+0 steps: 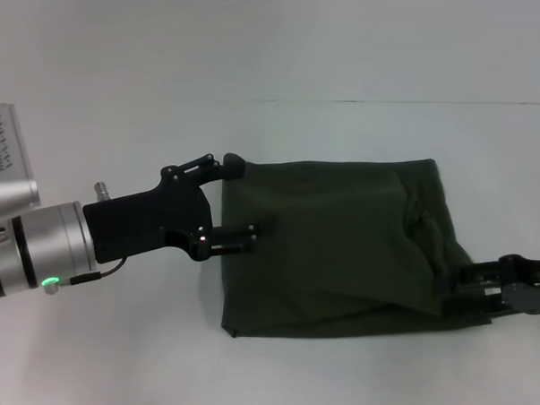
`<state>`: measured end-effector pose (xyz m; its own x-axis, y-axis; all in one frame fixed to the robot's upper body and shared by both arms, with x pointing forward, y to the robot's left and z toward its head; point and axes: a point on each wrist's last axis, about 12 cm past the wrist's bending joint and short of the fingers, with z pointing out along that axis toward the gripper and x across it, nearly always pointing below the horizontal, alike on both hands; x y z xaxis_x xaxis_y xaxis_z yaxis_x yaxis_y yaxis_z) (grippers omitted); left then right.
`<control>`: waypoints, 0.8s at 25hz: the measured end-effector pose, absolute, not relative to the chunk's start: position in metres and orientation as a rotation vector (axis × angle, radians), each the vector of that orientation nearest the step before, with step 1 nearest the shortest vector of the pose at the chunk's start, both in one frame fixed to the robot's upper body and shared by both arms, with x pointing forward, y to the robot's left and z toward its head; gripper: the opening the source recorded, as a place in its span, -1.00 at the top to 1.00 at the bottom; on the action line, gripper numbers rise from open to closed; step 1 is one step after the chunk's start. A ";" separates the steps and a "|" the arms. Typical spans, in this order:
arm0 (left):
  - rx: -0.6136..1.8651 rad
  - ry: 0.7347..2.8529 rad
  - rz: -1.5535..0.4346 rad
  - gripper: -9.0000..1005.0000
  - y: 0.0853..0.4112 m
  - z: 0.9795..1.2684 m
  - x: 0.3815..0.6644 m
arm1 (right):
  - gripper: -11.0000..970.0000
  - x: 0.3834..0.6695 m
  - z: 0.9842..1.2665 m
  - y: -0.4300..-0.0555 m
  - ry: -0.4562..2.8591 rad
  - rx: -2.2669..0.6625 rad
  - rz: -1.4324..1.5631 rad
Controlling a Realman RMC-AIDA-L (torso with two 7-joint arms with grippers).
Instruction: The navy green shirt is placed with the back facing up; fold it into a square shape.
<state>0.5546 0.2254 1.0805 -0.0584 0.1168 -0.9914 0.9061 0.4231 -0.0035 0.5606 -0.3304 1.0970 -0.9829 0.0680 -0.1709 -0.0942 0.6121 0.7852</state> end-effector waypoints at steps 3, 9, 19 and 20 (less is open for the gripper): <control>0.955 1.496 -0.835 -0.77 0.225 1.080 0.554 | -0.73 0.562 1.095 -0.329 2.634 0.006 1.307; 0.956 1.495 -0.834 -0.77 0.225 1.080 0.554 | -0.64 0.564 1.088 -0.324 2.628 0.042 1.295; 0.960 1.488 -0.841 -0.77 0.225 1.081 0.554 | -0.22 0.564 1.086 -0.319 2.631 0.052 1.296; 0.960 1.488 -0.841 -0.77 0.225 1.081 0.553 | -0.14 0.564 1.086 -0.320 2.630 0.055 1.293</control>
